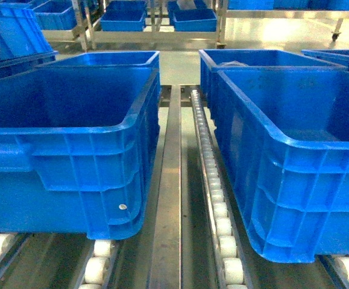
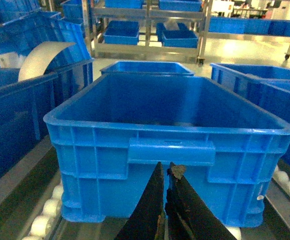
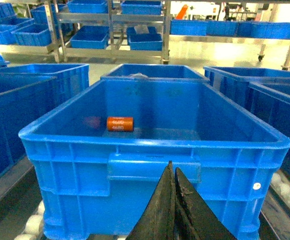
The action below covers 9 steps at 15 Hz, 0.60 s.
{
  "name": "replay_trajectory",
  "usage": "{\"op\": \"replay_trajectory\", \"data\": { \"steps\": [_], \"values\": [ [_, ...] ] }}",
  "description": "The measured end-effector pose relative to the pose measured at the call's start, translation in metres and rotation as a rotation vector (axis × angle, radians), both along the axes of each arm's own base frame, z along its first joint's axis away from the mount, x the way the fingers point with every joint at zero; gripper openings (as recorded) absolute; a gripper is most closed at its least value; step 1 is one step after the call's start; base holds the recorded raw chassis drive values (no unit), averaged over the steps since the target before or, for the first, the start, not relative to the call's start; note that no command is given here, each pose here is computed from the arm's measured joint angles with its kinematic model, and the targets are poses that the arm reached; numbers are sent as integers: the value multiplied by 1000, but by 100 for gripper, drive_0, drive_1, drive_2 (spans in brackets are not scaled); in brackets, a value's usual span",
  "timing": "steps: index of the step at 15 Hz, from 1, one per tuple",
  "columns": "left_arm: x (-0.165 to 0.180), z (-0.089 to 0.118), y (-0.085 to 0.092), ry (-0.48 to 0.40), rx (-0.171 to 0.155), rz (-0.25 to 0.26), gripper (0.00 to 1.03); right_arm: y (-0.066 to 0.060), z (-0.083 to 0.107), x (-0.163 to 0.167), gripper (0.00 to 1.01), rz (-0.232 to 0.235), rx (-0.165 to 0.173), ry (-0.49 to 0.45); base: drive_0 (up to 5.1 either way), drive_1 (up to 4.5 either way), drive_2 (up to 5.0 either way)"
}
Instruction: Sort blue parts and orange caps into right shelf containers
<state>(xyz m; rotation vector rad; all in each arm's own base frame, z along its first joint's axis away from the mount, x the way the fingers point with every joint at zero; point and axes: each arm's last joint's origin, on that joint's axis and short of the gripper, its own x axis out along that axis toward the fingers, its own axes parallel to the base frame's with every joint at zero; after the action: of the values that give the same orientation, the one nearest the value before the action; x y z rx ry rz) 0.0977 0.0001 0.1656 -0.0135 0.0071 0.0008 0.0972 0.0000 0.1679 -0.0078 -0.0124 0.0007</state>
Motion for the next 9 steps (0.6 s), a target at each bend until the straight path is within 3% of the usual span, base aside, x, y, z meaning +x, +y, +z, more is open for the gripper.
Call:
{"op": "replay_trajectory", "data": {
  "steps": [2, 6, 9],
  "values": [
    [0, 0, 0, -4, -1, 0, 3, 0, -1, 0, 1, 0, 0, 8, 0, 0, 0],
    [0, 0, 0, -4, 0, 0, 63, 0, -1, 0, 61, 0, 0, 8, 0, 0, 0],
    [0, 0, 0, -4, 0, 0, 92, 0, -1, 0, 90, 0, 0, 8, 0, 0, 0]
  ]
}}
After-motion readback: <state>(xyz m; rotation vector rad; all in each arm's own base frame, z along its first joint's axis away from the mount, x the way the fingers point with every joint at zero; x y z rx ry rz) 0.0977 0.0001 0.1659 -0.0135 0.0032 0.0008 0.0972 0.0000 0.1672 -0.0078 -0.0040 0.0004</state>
